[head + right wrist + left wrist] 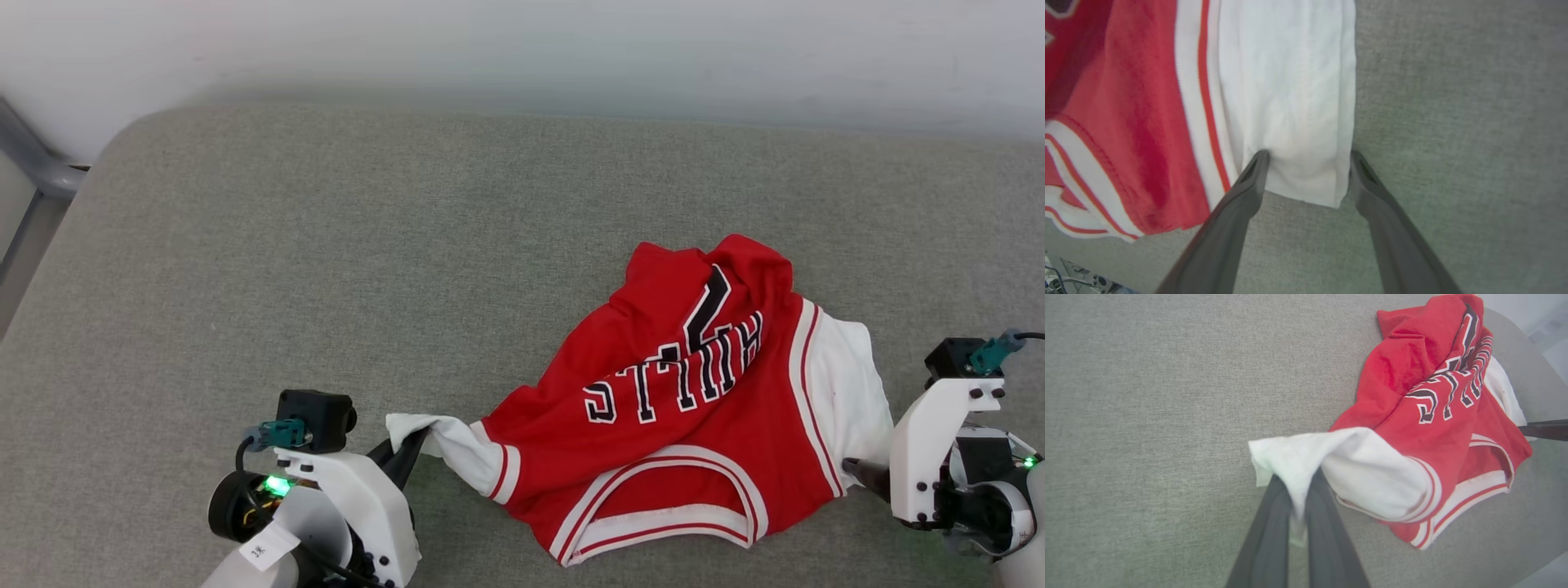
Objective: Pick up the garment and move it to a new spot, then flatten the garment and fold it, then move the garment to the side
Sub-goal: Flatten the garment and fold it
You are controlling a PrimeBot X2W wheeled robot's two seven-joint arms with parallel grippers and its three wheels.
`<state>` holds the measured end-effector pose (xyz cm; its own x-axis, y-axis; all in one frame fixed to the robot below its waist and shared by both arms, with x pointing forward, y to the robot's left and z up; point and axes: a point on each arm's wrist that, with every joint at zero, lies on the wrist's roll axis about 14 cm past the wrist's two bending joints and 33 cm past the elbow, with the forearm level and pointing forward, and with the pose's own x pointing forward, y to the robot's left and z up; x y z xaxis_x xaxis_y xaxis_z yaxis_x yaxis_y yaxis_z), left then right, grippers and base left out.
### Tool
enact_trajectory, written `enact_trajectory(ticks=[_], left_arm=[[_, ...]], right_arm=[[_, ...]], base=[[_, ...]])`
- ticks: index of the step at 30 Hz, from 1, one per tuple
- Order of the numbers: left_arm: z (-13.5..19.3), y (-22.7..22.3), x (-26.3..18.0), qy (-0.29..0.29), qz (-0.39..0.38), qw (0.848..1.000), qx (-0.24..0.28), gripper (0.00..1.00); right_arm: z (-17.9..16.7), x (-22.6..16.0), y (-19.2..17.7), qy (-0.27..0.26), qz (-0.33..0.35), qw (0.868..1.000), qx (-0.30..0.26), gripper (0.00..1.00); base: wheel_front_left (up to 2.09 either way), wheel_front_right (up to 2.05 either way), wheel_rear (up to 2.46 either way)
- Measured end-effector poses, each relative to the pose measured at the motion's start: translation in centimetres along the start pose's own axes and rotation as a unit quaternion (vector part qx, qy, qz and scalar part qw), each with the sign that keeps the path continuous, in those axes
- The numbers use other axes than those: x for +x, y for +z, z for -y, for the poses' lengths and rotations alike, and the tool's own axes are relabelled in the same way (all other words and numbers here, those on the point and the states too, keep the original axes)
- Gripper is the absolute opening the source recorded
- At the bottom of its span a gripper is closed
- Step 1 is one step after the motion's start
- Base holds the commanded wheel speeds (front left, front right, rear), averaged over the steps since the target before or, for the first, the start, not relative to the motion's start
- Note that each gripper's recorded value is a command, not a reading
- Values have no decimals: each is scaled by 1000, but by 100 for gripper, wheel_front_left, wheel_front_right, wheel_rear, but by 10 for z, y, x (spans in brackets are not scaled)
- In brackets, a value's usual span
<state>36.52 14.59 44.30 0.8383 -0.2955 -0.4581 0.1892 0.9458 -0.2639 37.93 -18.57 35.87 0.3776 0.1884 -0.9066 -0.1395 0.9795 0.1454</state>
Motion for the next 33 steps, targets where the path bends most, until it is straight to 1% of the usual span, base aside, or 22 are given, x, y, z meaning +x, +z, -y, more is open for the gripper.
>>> enact_trajectory(ticks=[1, 2, 3, 7, 11, 16, 18, 21, 24, 26, 31, 33], left_arm=[[1, 0, 0, -1, 1, 1000, -1, 0], [0, 1, 0, -2, 4, 1000, 0, 0], [0, 1, 0, 0, 6, 1000, 0, 0], [-4, 8, -3, 6, 25, 1000, 2, 0], [-8, 24, -9, 16, 58, 998, 9, 0], [-14, 56, -24, 33, 117, 992, 13, 0], [-13, 75, -29, 34, 142, 989, 17, 0], [-11, 114, -33, 30, 184, 982, 34, 0], [-10, 152, -32, 30, 222, 973, 47, 0], [-10, 177, -28, 29, 243, 968, 52, 0], [-17, 234, -11, 32, 288, 956, 56, 0], [-21, 254, -4, 35, 302, 951, 57, 0]], right_arm=[[0, 1, -1, 1, -4, 1000, 2, 71], [0, 1, -2, 1, -9, 1000, 4, 25], [0, 1, -1, 2, -11, 1000, 5, 0], [-3, -4, 7, 12, 11, 1000, 16, 0], [-2, -24, 34, 11, 85, 996, 22, 0], [1, -70, 71, 3, 197, 980, 14, 0], [4, -86, 78, -11, 225, 974, 5, 0], [7, -108, 89, -23, 263, 964, -1, 0], [8, -129, 113, -37, 309, 950, -12, 0], [6, -142, 135, -43, 342, 938, -19, 0], [-2, -173, 195, -54, 426, 902, -40, 0], [-3, -181, 216, -60, 449, 891, -46, 0]], base=[[0, 0, 0], [0, 0, 0], [0, 0, 0], [0, 0, 0], [0, 0, 0], [0, 0, 0], [0, 0, 0], [0, 0, 0], [0, 0, 0], [0, 0, 0], [0, 0, 0], [0, 0, 0]])
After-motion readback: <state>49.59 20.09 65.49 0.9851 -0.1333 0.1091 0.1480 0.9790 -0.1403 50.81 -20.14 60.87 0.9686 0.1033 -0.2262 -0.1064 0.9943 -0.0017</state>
